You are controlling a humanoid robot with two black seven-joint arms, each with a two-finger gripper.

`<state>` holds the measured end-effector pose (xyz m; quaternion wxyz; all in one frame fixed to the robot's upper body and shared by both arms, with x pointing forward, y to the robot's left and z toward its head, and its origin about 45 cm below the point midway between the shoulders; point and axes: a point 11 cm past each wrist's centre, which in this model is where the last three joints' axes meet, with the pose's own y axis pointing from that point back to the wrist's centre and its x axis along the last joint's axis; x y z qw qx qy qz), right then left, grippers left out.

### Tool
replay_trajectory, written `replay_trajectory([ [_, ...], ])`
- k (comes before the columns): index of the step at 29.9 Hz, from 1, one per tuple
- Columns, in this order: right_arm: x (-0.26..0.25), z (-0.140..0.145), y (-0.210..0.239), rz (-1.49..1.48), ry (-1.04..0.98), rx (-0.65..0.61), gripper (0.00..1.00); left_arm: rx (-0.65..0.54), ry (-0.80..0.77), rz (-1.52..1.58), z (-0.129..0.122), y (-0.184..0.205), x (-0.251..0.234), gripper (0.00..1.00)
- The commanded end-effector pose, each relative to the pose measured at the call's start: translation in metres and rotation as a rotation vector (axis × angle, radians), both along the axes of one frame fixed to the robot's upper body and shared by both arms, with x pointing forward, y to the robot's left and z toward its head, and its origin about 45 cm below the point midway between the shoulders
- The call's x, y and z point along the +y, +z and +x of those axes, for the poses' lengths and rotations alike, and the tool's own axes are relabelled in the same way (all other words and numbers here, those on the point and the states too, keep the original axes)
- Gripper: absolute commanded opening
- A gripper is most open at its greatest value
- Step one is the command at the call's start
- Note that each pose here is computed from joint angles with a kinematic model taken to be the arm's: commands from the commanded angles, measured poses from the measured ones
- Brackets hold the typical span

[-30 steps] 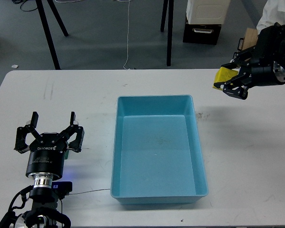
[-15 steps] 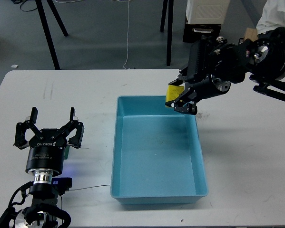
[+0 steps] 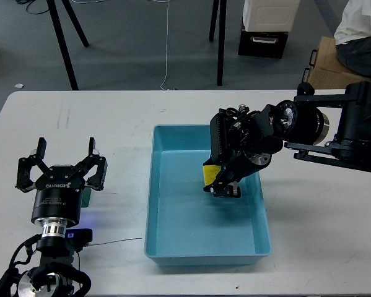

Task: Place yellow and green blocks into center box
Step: 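Carry the yellow cube over the blue tray and lower it inside, then open the right gripper and withdraw it up out of the tray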

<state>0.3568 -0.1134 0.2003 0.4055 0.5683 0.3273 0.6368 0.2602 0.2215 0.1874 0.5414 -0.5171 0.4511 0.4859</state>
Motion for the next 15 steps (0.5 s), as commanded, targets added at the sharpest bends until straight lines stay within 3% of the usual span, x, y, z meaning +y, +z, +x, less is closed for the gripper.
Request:
replay_trajectory([
  [1,-0.001,-0.001,-0.002,0.024,-0.018,0.012,0.82,-0.002,-0.003,0.001,0.001,0.001,-0.001,1.00],
  [6,0.006,0.001,0.005,0.102,-0.070,0.049,0.97,-0.001,-0.007,0.003,0.003,0.000,-0.002,1.00],
  [12,-0.001,0.024,0.041,0.258,-0.208,0.066,0.98,-0.046,-0.028,0.029,0.013,0.012,-0.008,1.00],
  [15,-0.011,0.040,0.071,0.394,-0.288,0.051,0.98,-0.081,-0.051,0.202,0.019,0.020,0.008,1.00],
])
